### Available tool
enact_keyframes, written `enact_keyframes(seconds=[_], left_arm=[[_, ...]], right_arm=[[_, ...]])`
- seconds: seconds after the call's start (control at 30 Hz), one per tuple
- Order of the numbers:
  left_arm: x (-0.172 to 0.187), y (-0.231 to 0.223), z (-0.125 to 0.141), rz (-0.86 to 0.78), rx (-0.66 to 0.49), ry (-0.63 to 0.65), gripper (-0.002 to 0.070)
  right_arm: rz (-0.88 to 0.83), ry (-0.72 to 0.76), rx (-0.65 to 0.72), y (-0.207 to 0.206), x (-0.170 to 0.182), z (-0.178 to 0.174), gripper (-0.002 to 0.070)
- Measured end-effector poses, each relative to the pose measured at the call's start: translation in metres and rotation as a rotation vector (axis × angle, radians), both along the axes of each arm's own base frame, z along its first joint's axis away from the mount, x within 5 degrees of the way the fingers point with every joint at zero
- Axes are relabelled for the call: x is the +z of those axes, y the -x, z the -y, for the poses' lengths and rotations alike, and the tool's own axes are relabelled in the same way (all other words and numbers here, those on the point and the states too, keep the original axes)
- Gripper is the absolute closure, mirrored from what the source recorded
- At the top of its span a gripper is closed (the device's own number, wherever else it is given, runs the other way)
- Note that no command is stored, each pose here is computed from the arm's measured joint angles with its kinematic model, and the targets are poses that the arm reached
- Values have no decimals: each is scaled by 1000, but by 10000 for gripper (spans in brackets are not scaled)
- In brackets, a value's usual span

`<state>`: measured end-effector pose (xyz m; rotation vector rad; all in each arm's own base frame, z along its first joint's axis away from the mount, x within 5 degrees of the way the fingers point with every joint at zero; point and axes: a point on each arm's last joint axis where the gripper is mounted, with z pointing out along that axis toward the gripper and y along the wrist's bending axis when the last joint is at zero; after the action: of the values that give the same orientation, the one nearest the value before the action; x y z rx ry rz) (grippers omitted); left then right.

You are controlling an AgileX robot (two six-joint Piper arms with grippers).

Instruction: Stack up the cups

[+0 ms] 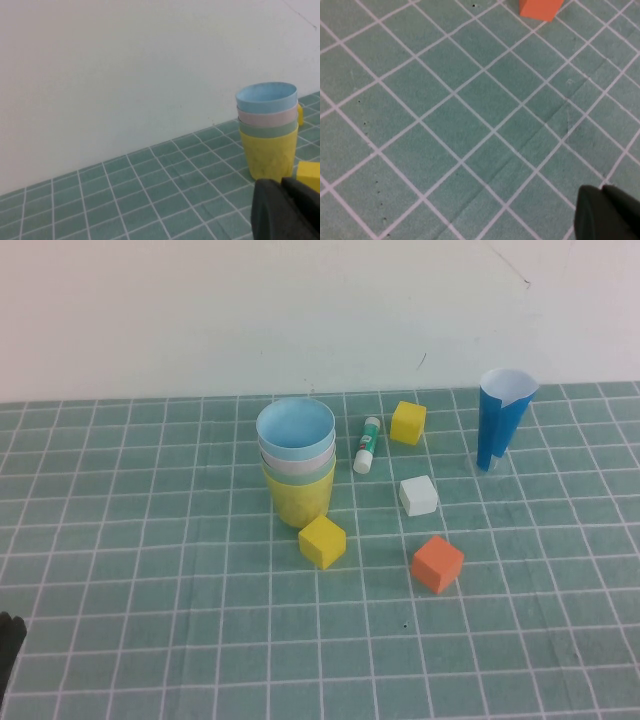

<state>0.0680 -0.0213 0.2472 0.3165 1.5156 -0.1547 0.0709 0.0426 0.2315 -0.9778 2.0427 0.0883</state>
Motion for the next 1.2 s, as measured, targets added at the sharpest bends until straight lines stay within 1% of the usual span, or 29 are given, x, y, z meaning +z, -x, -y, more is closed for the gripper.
enact_keyframes(seconds=[0.37, 0.57, 0.73, 0.87, 1.07, 1.2], left_arm=[[-11, 0, 0, -115, 2, -32, 676], [-25, 2, -1, -131, 10, -36, 676], [-48, 6, -9, -109, 107, 5, 676], [-53, 11, -14, -110, 185, 75, 676], [-70, 15, -17, -318, 242, 147, 676], [-71, 15, -17, -320, 241, 133, 676]], right_arm=[[-4, -2, -1, 0, 0, 0, 678], [-4, -2, -1, 0, 0, 0, 678], [-5, -1, -1, 0, 0, 0, 678], [-6, 0, -1, 0, 0, 0, 678], [-8, 0, -1, 1, 0, 0, 678], [-8, 0, -1, 1, 0, 0, 678]])
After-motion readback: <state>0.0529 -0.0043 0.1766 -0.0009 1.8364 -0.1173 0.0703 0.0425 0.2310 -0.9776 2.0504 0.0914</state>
